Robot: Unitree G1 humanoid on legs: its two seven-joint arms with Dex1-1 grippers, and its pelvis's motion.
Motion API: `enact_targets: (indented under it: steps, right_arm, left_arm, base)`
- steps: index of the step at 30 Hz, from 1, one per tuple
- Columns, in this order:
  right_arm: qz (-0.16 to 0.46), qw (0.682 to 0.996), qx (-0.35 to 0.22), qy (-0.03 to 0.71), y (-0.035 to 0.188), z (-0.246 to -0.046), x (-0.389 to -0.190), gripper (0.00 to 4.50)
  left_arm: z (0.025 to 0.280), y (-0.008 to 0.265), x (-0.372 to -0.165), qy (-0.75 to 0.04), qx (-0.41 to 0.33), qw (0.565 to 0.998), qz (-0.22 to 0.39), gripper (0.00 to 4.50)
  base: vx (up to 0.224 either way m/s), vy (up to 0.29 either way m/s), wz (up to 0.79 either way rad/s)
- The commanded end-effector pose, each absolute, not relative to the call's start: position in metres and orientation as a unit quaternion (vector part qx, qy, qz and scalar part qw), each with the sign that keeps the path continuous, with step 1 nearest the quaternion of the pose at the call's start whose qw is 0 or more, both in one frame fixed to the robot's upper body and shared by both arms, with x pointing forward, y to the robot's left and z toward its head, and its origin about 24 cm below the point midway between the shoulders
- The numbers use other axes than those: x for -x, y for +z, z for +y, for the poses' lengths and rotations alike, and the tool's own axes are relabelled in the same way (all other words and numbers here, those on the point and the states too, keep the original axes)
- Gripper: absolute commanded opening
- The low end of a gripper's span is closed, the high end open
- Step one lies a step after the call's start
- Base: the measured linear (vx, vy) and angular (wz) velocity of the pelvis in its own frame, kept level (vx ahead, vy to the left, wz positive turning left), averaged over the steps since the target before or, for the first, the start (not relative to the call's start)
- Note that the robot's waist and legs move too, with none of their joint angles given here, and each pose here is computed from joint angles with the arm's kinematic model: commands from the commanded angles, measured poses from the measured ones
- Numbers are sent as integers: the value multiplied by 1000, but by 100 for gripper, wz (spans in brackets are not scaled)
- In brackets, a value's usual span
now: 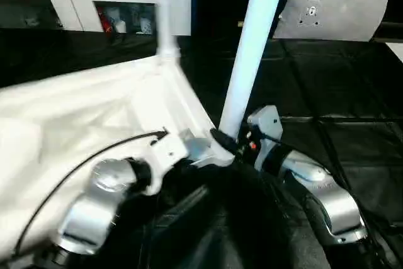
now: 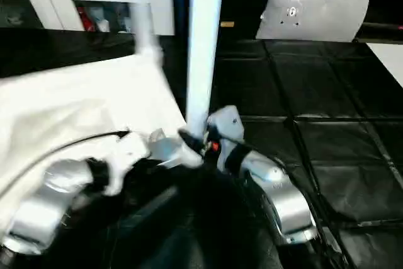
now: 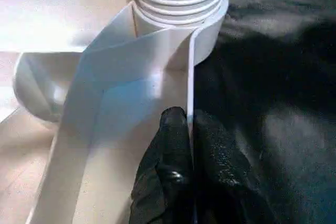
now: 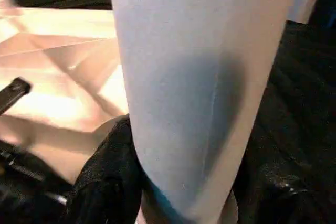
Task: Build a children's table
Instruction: Insert table leg to table base
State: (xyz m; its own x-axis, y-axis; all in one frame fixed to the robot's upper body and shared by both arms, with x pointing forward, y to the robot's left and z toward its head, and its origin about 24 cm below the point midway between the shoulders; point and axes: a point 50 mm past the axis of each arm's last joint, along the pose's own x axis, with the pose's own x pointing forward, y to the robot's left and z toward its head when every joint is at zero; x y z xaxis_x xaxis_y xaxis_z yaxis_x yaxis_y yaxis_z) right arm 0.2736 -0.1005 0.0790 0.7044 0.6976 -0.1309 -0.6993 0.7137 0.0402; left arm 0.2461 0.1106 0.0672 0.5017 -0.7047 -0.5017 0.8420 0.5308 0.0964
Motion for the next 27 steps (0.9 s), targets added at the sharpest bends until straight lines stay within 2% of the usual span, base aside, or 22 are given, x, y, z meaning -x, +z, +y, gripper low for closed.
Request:
enact_targets:
  steps: [1, 11, 12, 14, 15, 18, 21, 23, 26, 27]
  right_arm:
    - [194, 895, -21, 402, 32, -85, -257, 189]
    - [194, 898, -35, 393, 29, -84, -264, 189]
    - [193, 899, -38, 391, 30, -84, -265, 224]
    - [191, 900, -39, 391, 30, -85, -267, 224]
    - [189, 899, -39, 393, 30, -84, -267, 262]
    - [186, 898, -40, 398, 31, -85, -267, 267]
    - [185, 896, -38, 402, 30, -89, -264, 307]
    - [184, 895, -35, 404, 30, -91, -262, 311]
    - [179, 893, -4, 412, 28, -100, -258, 352]
    - [173, 893, 4, 415, 27, -106, -255, 352]
  left_arm:
    - [79, 79, -241, -506, -148, 835, 158, 0]
    - [92, 75, -246, -462, -168, 850, 192, 0]
    - [93, 74, -246, -460, -166, 850, 196, 0]
    - [100, 72, -249, -448, -171, 854, 200, 0]
    - [102, 71, -250, -446, -172, 855, 201, 0]
    - [110, 71, -253, -448, -175, 854, 199, 0]
    - [118, 70, -256, -455, -187, 848, 196, 0]
    - [121, 70, -257, -458, -193, 845, 195, 0]
    - [131, 69, -261, -468, -210, 834, 200, 0]
    - [136, 68, -264, -471, -221, 830, 203, 0]
  base:
    - [0, 0, 0]
    - [0, 0, 0]
    - [0, 0, 0]
    - [0, 0, 0]
    - [0, 0, 0]
    - [0, 0, 0]
    - [0, 0, 0]
    - [0, 0, 0]
    - [0, 0, 0]
    - [0, 0, 0]
